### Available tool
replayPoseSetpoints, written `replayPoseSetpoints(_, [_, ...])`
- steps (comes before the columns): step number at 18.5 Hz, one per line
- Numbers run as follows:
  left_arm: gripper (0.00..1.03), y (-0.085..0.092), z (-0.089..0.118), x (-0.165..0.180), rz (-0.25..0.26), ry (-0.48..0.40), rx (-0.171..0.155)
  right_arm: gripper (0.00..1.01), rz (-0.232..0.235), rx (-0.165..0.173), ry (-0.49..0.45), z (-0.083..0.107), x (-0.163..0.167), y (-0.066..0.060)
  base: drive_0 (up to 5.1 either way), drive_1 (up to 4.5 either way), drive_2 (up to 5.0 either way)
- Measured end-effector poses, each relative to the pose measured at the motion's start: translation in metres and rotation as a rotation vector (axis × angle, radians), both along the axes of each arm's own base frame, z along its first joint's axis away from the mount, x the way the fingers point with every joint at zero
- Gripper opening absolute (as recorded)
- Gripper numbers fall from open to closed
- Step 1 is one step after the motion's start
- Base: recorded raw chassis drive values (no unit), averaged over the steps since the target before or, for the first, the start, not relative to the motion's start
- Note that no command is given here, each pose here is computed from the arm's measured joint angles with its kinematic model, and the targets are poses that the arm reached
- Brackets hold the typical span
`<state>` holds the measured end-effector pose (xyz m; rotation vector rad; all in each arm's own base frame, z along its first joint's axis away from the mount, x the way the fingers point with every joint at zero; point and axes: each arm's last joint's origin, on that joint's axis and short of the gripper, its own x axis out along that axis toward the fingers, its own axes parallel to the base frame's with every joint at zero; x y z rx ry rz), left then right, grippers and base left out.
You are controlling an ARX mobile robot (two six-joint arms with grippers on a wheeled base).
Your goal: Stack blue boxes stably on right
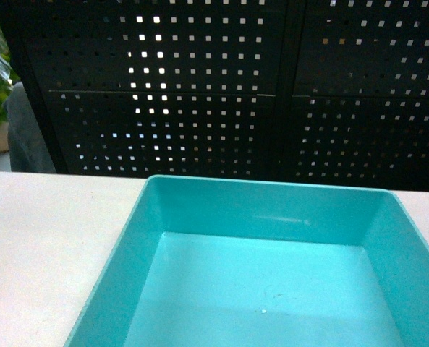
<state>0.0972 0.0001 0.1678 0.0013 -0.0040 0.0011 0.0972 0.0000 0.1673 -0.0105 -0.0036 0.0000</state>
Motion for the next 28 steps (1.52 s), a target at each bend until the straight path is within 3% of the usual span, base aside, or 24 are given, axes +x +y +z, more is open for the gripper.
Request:
replayPoseSetpoints(22, [0.98, 0.000, -0.002, 0.000, 0.000, 0.018, 0.000, 0.98, 0.000, 0.000, 0.000, 0.000, 0.000, 0.000, 0.0, 0.00, 0.0])
replayPoseSetpoints(26, [0.98, 0.006, -0.006, -0.001, 0.028, 0.057, -0.022, 0.98, 0.002, -0.009, 0.033, -0.001, 0.010, -0.001, 0.0, 0.00, 0.0])
replayPoseSetpoints(28, [0.98, 0.010, -0.004, 0.004, 0.002, 0.050, -0.026, 0.98, 0.010, -0.009, 0.035, 0.002, 0.019, 0.000, 0.0, 0.00, 0.0])
